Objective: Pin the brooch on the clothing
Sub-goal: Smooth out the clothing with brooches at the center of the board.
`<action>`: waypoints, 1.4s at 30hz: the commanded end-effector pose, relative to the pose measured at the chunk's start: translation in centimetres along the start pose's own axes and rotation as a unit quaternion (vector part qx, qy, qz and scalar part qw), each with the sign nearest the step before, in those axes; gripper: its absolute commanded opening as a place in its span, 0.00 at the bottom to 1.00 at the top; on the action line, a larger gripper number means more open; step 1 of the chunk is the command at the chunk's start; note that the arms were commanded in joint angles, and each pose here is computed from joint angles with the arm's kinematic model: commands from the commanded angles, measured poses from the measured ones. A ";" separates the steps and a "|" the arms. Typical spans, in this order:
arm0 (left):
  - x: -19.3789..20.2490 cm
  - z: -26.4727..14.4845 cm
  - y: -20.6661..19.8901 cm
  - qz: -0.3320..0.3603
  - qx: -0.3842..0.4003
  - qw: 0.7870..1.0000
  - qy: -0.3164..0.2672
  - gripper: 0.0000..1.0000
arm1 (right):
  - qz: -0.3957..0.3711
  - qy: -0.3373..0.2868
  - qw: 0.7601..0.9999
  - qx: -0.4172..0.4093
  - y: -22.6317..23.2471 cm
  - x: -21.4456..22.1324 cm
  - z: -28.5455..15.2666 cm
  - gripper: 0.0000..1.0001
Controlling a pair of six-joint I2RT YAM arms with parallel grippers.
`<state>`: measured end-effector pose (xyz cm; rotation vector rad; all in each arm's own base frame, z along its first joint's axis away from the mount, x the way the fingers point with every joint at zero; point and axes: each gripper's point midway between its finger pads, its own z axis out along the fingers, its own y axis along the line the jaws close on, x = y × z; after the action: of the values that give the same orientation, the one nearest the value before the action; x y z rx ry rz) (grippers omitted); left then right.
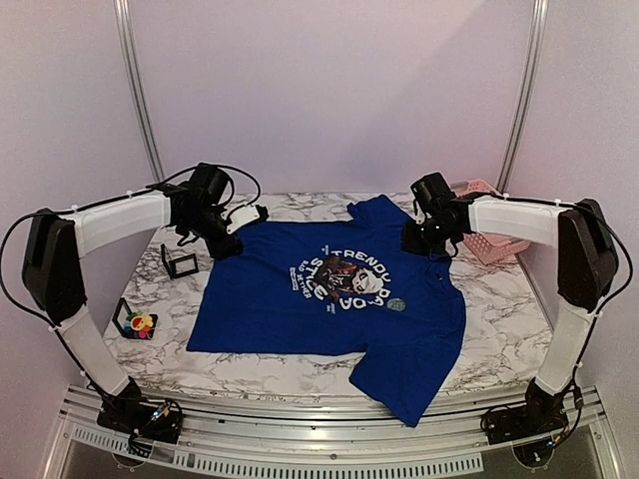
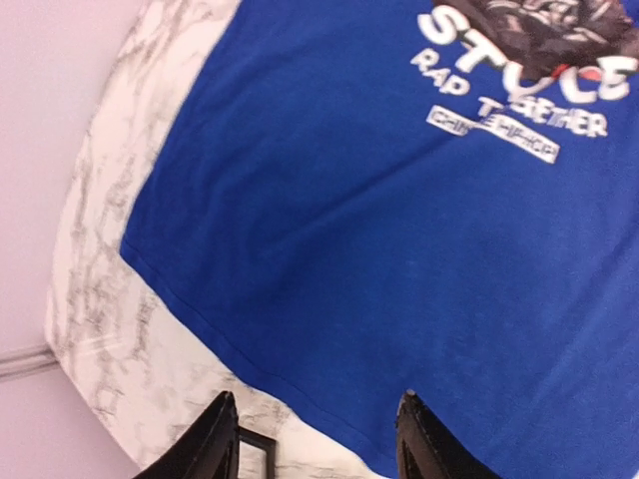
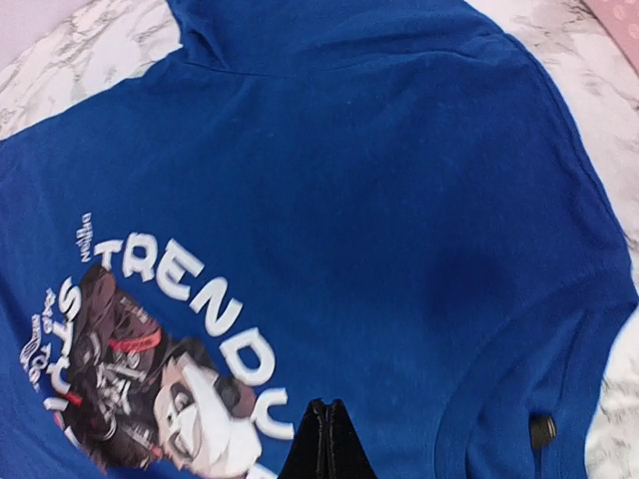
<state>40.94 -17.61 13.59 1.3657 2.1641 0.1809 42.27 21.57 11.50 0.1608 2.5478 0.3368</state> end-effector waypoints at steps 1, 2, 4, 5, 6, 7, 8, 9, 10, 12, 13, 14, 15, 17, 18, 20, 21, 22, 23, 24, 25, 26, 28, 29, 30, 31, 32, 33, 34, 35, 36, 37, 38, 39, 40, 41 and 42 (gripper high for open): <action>7.6 0.8 -10.2 0.002 0.158 0.982 0.103 0.48 | -0.037 0.036 0.998 0.027 -1.4 -0.4 7.3 0.00; 8.7 0.8 -11.0 0.001 0.162 0.980 0.114 0.46 | -0.037 0.037 0.998 0.027 -1.6 -0.8 8.2 0.00; 10.9 1.0 -12.7 0.003 0.170 0.975 0.141 0.44 | -0.033 0.048 0.998 0.031 -2.5 -0.8 10.4 0.00; 11.9 1.0 -13.6 0.005 0.176 0.972 0.154 0.44 | -0.028 0.060 0.997 0.040 -3.5 -0.3 11.8 0.00; 13.0 1.0 -14.0 0.012 0.173 0.970 0.171 0.43 | -0.023 0.066 0.996 0.049 -4.5 -0.2 12.6 0.00; 14.1 0.9 -14.5 0.019 0.173 0.967 0.187 0.44 | -0.017 0.066 0.996 0.059 -5.3 -0.3 13.0 0.00; 15.0 0.7 -14.9 0.025 0.172 0.965 0.199 0.43 | -0.014 0.067 0.995 0.072 -6.2 -0.2 13.6 0.00; 15.8 0.6 -15.3 0.031 0.172 0.962 0.207 0.43 | -0.012 0.063 0.995 0.081 -6.8 -0.5 13.8 0.00; 16.7 0.4 -15.6 0.035 0.173 0.960 0.217 0.43 | -0.012 0.061 0.995 0.085 -7.1 -0.8 13.9 0.00; 17.6 0.2 -16.1 0.040 0.176 0.957 0.227 0.43 | -0.013 0.057 0.995 0.080 -6.9 -1.2 14.2 0.00; 17.9 0.1 -16.4 0.039 0.179 0.956 0.231 0.43 | -0.014 0.055 0.995 0.080 -6.9 -1.4 14.4 0.00; 18.0 0.1 -16.5 0.039 0.181 0.955 0.232 0.43 | -0.016 0.052 0.995 0.080 -6.9 -1.7 14.4 0.00; 18.0 0.0 -16.5 0.038 0.183 0.955 0.232 0.43 | -0.017 0.050 0.995 0.081 -6.9 -1.8 14.5 0.00; 18.0 -0.3 -16.6 0.038 0.185 0.954 0.232 0.43 | -0.016 0.045 0.995 0.083 -7.1 -2.3 14.5 0.00; 18.0 -0.4 -16.6 0.039 0.186 0.954 0.230 0.44 | -0.015 0.045 0.995 0.083 -7.3 -2.5 14.6 0.00; 17.7 -0.6 -16.4 0.041 0.182 0.956 0.225 0.45 | -0.015 0.041 0.996 0.072 -6.9 -3.0 14.6 0.00; 17.4 -0.7 -16.2 0.041 0.181 0.958 0.220 0.46 | -0.024 0.041 0.997 0.061 -6.4 -3.3 14.5 0.00; 16.9 -0.8 -16.0 0.040 0.181 0.959 0.213 0.48 | -0.030 0.040 0.997 0.051 -5.8 -3.5 14.2 0.01; 16.2 -1.0 -15.6 0.038 0.180 0.961 0.206 0.49 | -0.035 0.037 0.998 0.042 -5.1 -3.8 13.9 0.01; 15.5 -1.3 -15.2 0.035 0.178 0.964 0.196 0.51 | -0.047 0.030 0.998 0.035 -4.3 -4.3 13.5 0.02; 14.5 -1.7 -14.5 0.030 0.175 0.967 0.184 0.53 | -0.057 0.019 0.998 0.024 -3.2 -5.1 12.6 0.04; 13.5 -2.2 -13.9 0.022 0.176 0.969 0.170 0.56 | -0.072 0.007 0.997 0.015 -2.1 -5.8 11.9 0.06; 11.5 -3.5 -12.6 0.005 0.182 0.974 0.136 0.60 | -0.101 -0.022 0.995 -0.007 0.5 -7.5 9.8 0.15; 10.6 -4.2 -12.1 -0.005 0.187 0.975 0.121 0.67 | -0.112 -0.042 0.993 -0.021 1.9 -8.7 8.0 0.19; 10.0 -4.9 -11.5 -0.015 0.190 0.976 0.109 0.73 | -0.121 -0.055 0.991 -0.033 3.1 -9.2 6.8 0.26; 9.7 -5.6 -10.9 -0.025 0.193 0.976 0.102 0.81 | -0.132 -0.072 0.987 -0.051 4.7 -9.6 5.1 0.32; 9.6 -6.2 -10.4 -0.037 0.194 0.975 0.098 0.83 | -0.138 -0.085 0.985 -0.062 5.5 -10.0 4.0 0.39; 9.8 -6.8 -10.0 -0.047 0.193 0.975 0.098 0.85 | -0.151 -0.098 0.979 -0.093 7.3 -9.9 1.9 0.46; 10.1 -7.3 -9.5 -0.057 0.191 0.975 0.099 0.86 | -0.160 -0.109 0.974 -0.119 8.6 -9.7 0.3 0.55; 10.9 -7.9 -9.1 -0.069 0.188 0.974 0.108 0.87 | -0.172 -0.121 0.967 -0.147 9.7 -9.3 -0.8 0.70; 11.7 -8.3 -8.4 -0.078 0.178 0.974 0.115 0.88 | -0.181 -0.127 0.960 -0.172 10.5 -8.7 -2.7 0.77; 13.0 -9.1 -8.1 -0.086 0.175 0.972 0.132 0.94 | -0.187 -0.139 0.953 -0.196 11.3 -8.3 -3.6 0.94; 14.3 -9.6 -7.7 -0.094 0.171 0.970 0.146 0.99 | -0.189 -0.144 0.947 -0.216 11.5 -7.4 -4.6 0.98; 15.4 -10.2 -7.3 -0.100 0.165 0.968 0.159 0.99 | -0.191 -0.158 0.940 -0.237 11.7 -7.0 -6.1 0.99; 16.5 -10.6 -6.8 -0.105 0.156 0.966 0.178 1.00 | -0.190 -0.163 0.936 -0.249 11.5 -6.2 -6.4 0.99; 17.2 -11.1 -6.4 -0.112 0.150 0.964 0.189 1.00 | -0.189 -0.171 0.932 -0.257 11.1 -5.6 -7.0 0.99; 18.0 -11.4 -5.8 -0.118 0.137 0.961 0.210 1.00 | -0.189 -0.181 0.928 -0.264 10.9 -5.2 -7.3 0.99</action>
<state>27.12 -6.57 13.34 1.3055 2.6134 -0.0158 45.13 29.55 22.43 -0.3746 2.1094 0.6284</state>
